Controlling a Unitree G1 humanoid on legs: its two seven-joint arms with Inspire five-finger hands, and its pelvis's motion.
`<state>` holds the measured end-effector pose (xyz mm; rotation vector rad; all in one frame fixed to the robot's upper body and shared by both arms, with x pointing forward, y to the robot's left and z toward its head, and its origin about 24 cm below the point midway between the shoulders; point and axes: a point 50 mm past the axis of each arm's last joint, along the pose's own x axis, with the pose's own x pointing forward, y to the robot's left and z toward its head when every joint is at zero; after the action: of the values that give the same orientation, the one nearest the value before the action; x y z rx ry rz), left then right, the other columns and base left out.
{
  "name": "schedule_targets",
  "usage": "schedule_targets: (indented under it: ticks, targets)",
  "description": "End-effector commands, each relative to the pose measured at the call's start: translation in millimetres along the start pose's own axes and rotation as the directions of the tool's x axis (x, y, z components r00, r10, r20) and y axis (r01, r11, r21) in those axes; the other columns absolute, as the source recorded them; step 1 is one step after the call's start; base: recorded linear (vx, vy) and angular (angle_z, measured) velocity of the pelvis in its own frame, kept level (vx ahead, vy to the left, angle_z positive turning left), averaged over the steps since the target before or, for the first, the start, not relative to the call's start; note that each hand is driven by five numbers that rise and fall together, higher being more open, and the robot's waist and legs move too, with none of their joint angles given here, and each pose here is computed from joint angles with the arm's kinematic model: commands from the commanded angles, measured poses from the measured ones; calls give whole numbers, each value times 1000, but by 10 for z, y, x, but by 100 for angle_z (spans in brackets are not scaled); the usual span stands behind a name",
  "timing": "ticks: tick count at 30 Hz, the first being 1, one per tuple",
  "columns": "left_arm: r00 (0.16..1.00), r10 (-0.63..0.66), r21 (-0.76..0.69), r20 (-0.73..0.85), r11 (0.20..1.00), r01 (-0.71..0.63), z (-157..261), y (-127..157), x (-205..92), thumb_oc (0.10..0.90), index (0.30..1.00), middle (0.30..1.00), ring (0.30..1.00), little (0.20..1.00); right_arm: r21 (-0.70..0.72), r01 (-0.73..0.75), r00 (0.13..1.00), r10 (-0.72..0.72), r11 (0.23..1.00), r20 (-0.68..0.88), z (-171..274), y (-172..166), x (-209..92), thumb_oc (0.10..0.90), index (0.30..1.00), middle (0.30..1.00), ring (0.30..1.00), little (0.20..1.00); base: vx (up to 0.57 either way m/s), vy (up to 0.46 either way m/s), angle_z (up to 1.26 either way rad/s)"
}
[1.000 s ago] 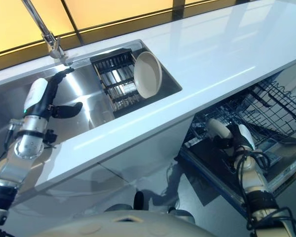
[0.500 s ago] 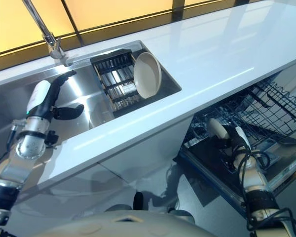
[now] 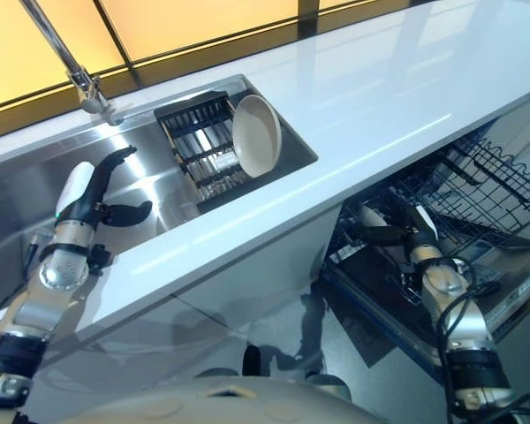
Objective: Pick up plates and place into dishwasher.
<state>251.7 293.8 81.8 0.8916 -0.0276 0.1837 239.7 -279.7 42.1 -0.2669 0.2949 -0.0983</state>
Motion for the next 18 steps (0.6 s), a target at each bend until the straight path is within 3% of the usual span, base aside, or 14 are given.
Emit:
schedule_targets:
  ticks: [1, 6, 12, 16, 18]
  targets:
    - [989, 127, -8, 74, 992, -127, 134, 237, 167, 800, 900, 900, 900, 900, 7, 123, 916, -116, 992, 385, 765, -237, -74, 800, 900, 900, 900, 900, 0, 0, 0]
    - [989, 134, -8, 71, 991, -133, 137, 275, 168, 800, 900, 900, 900, 900, -6, 177, 874, -154, 984, 461, 946, -356, -151, 800, 900, 900, 900, 900, 0, 0, 0]
    - [987, 142, -2, 73, 990, -142, 122, 315, 179, 800, 900, 900, 900, 900, 103, 161, 800, -191, 982, 569, 1197, -463, -259, 800, 900, 900, 900, 900, -15, -1, -3]
    - [985, 155, 5, 76, 988, -156, 120, 353, 189, 800, 900, 900, 900, 900, 171, 277, 716, -321, 946, 620, 1308, -619, -357, 800, 900, 900, 900, 900, -20, 8, -4]
    - [983, 166, 9, 82, 986, -167, 122, 398, 188, 800, 900, 900, 900, 900, 213, 383, 634, -424, 899, 647, 1373, -742, -440, 800, 900, 900, 900, 900, -22, 10, -4]
